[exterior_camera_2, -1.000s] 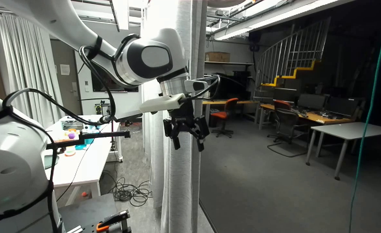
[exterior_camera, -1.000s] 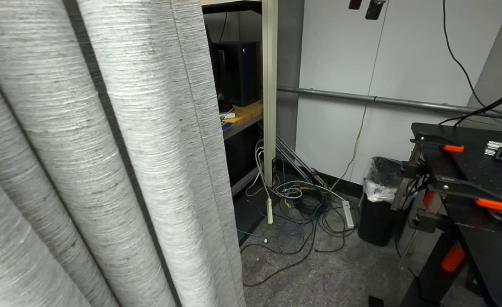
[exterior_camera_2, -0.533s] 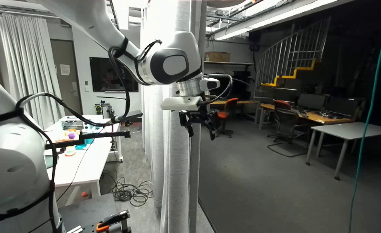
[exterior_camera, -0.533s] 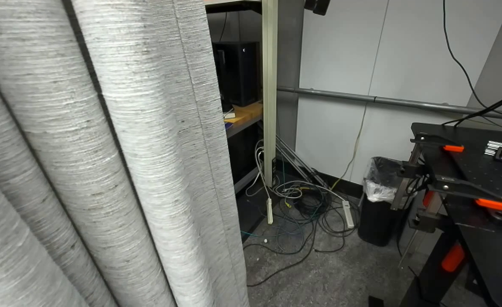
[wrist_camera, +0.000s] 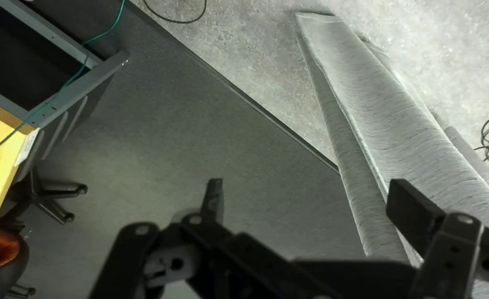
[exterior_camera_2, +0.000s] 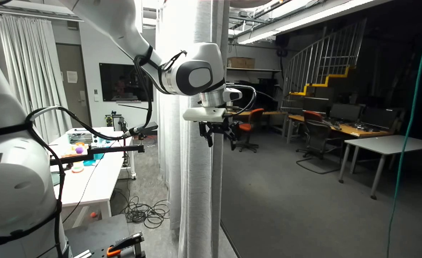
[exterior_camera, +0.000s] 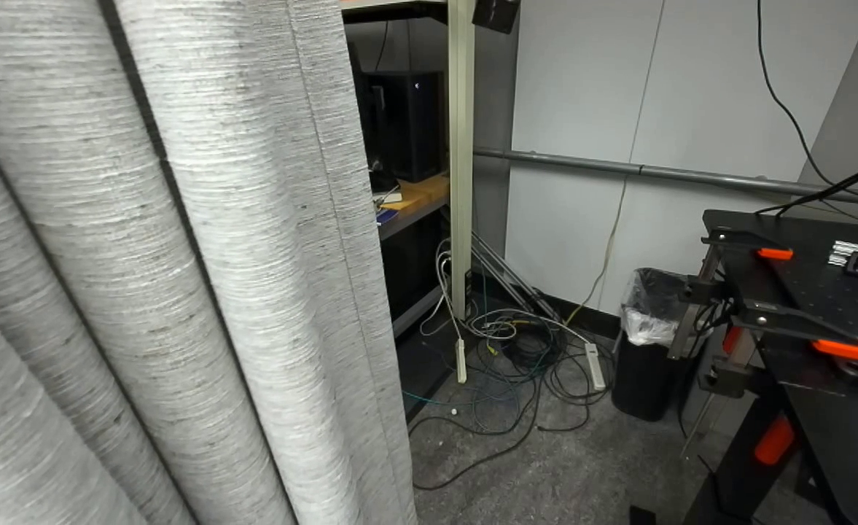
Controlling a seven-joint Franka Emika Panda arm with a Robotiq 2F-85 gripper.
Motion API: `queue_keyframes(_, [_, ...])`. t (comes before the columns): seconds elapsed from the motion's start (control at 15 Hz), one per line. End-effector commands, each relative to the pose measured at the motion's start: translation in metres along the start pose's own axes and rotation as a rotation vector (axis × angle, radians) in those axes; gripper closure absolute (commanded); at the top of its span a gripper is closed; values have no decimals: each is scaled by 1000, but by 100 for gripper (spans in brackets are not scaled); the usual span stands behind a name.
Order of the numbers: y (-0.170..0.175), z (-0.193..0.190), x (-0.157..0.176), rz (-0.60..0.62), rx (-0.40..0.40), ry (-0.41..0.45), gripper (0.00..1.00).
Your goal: Draw the curtain
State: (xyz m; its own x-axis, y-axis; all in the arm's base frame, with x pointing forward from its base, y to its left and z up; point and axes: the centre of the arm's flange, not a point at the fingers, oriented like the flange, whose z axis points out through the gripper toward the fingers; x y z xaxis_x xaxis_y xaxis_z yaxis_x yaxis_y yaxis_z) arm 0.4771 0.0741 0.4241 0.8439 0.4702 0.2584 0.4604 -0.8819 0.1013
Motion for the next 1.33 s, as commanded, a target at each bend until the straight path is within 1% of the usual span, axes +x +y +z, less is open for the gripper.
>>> queue_keyframes(0.0, [0, 0, 0, -1, 0, 0, 0])
queue_keyframes(0.33, [-4, 4, 1, 3, -15, -18, 0])
queue_keyframes(0.6, [-21, 13, 17, -54, -15, -35, 0])
queue_keyframes(0.87, [-48, 16, 49, -146, 0, -18, 0])
queue_keyframes(1.0, [-59, 16, 67, -188, -5, 1, 0])
queue_keyframes(1.07, [-62, 15, 76, -201, -14, 8, 0])
queue_keyframes(1.27, [-58, 10, 102, -215, -1, 53, 0])
